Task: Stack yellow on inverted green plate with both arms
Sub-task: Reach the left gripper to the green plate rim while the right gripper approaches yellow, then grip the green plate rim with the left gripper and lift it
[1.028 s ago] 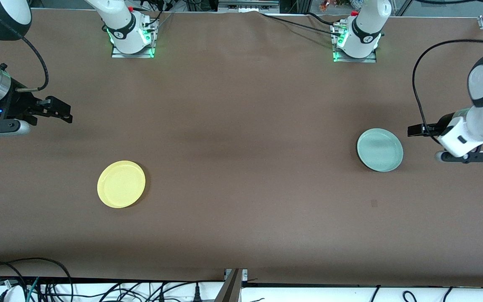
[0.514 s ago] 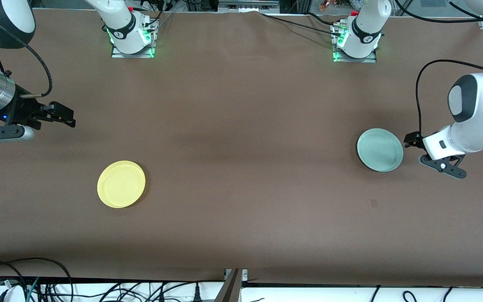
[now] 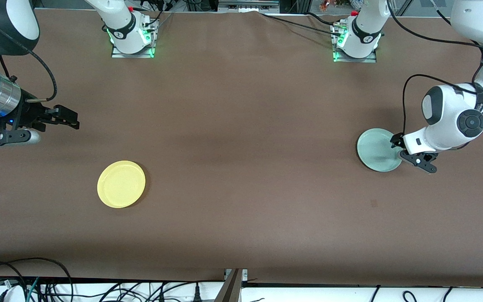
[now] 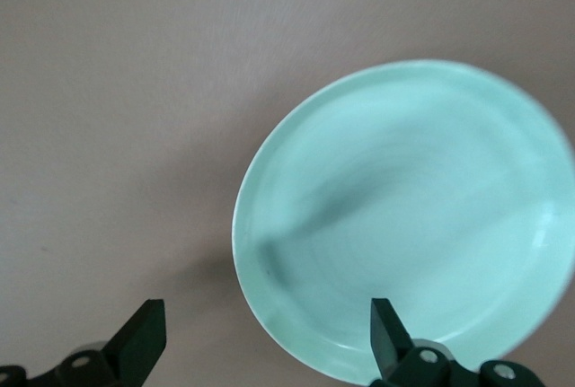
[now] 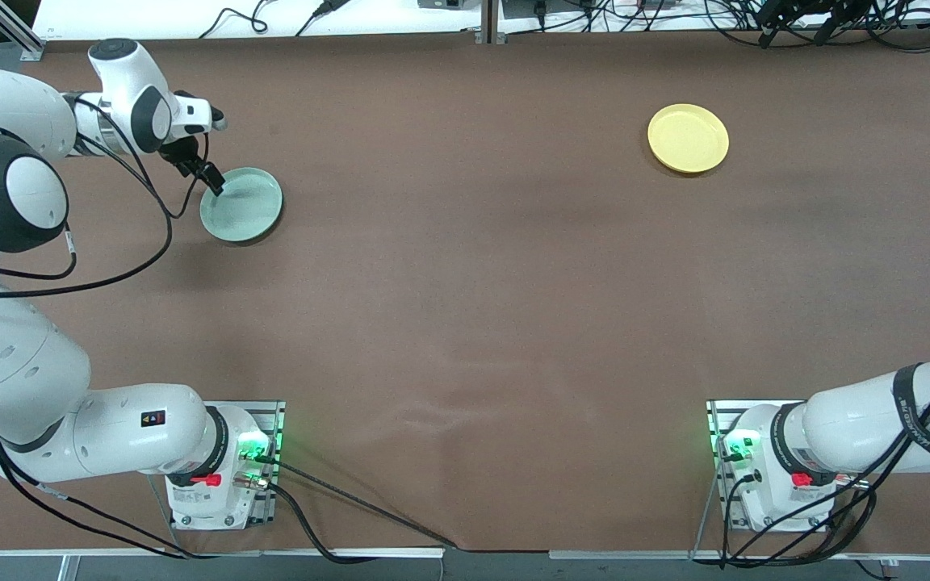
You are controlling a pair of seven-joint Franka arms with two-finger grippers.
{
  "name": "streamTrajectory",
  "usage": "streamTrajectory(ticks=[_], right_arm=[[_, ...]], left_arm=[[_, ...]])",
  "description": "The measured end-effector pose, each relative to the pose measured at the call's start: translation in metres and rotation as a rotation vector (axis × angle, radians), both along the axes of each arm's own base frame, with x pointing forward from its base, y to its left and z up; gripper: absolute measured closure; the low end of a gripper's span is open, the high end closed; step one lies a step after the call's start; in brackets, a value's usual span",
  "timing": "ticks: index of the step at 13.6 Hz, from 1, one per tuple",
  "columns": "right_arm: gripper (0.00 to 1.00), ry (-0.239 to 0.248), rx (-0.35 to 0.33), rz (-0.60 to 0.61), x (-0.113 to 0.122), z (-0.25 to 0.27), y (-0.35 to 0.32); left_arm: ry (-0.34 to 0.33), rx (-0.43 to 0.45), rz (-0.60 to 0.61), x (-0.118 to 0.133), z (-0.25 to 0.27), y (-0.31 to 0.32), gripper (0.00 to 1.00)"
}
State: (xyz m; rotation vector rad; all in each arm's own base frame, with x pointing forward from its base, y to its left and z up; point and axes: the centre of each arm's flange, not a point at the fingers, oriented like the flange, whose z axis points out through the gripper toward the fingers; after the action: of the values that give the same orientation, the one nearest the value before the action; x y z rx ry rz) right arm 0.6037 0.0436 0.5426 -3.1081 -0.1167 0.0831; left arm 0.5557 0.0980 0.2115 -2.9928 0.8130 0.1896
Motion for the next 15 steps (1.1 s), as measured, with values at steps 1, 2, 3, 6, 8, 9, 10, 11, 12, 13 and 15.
streamTrajectory(ticks=[1, 2, 3, 6, 8, 9, 10, 11, 12, 13, 15], right_arm=[[0.00, 0.001, 0.000, 0.000, 0.002, -0.003, 0.000], [0.00, 0.001, 0.001, 0.000, 0.004, -0.007, 0.000], [0.00, 0.003, 0.001, -0.001, 0.006, -0.011, 0.000], [0.00, 0.013, 0.001, -0.001, 0.011, -0.023, 0.000], [0.00, 0.008, 0.002, -0.003, 0.015, -0.028, 0.000], [0.00, 0.008, 0.002, -0.003, 0.016, -0.030, -0.001], [0.00, 0.012, 0.002, -0.004, 0.017, -0.034, -0.001], [0.00, 0.018, 0.002, -0.006, 0.019, -0.038, -0.002], [0.00, 0.023, 0.003, -0.003, 0.021, -0.044, -0.003], [0.00, 0.024, 0.004, 0.010, 0.025, -0.053, -0.004], [0.00, 0.039, 0.030, 0.046, 0.036, -0.084, -0.012]], left_arm=[[-0.004, -0.002, 0.001, -0.001, -0.010, 0.004, 0.00], [-0.003, -0.004, 0.002, -0.001, -0.019, 0.005, 0.00], [0.002, -0.006, 0.004, -0.003, -0.026, 0.006, 0.00], [0.010, -0.008, 0.004, -0.004, -0.033, 0.007, 0.31], [0.010, -0.008, 0.003, -0.004, -0.033, 0.006, 0.52], [0.012, -0.009, 0.002, -0.004, -0.034, 0.006, 0.61], [0.013, -0.009, 0.002, -0.004, -0.035, 0.006, 0.61], [0.014, -0.009, 0.002, -0.004, -0.035, 0.006, 0.69], [0.013, -0.009, 0.002, -0.004, -0.035, 0.006, 0.82], [0.011, -0.009, 0.000, -0.003, -0.034, 0.006, 0.91], [0.008, -0.009, -0.003, -0.002, -0.030, 0.006, 0.94]])
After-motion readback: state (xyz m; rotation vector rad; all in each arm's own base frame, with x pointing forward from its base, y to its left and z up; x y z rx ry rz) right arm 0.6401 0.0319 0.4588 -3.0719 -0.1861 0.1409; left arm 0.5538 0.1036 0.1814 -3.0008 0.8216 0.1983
